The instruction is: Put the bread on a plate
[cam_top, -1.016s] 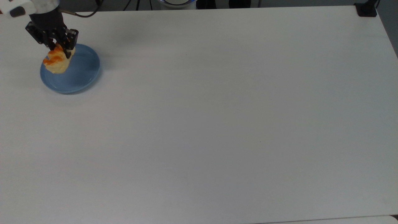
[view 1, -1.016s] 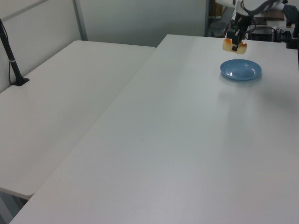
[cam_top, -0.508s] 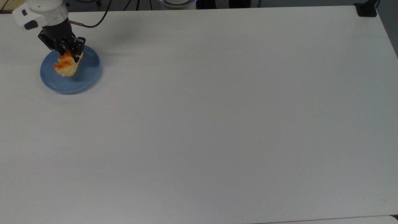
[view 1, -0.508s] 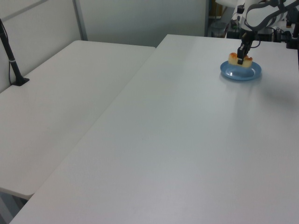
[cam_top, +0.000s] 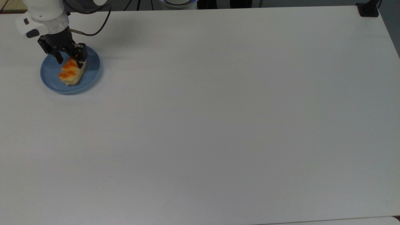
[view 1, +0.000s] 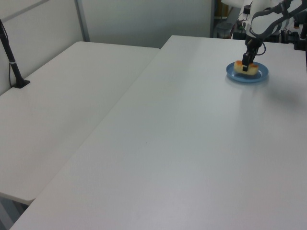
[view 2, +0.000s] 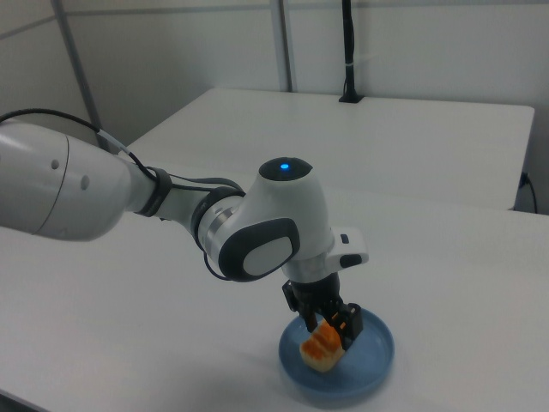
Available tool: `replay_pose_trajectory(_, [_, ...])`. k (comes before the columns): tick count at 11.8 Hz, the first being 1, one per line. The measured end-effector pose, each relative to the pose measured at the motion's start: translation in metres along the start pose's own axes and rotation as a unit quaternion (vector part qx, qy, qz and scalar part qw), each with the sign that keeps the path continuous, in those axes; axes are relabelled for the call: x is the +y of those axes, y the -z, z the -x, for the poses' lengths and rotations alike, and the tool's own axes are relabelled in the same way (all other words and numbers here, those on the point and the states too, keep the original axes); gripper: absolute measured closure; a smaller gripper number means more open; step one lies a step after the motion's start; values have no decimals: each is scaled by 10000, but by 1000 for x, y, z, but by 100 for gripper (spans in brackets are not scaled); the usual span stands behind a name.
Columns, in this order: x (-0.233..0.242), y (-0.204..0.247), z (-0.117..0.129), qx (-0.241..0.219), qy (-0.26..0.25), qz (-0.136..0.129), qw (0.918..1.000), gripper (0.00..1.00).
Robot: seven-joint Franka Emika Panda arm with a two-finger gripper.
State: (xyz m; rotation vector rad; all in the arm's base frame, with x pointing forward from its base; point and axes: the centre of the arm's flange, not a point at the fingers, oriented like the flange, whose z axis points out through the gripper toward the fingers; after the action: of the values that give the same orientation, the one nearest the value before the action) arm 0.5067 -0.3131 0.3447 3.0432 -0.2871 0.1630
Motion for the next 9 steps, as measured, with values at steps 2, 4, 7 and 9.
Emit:
replay_pose_trajectory(2, [0, 0, 0, 8, -4, 4, 10000, 5])
replay_pose_trajectory(4, [1, 1, -1, 14, -6, 6, 10000, 4])
replay_pose_trajectory(7, [3, 47, -8, 116, -238, 31, 9996, 0])
replay_pose_trajectory(9, [-10, 139, -22, -199, -272, -251, 9991, 0])
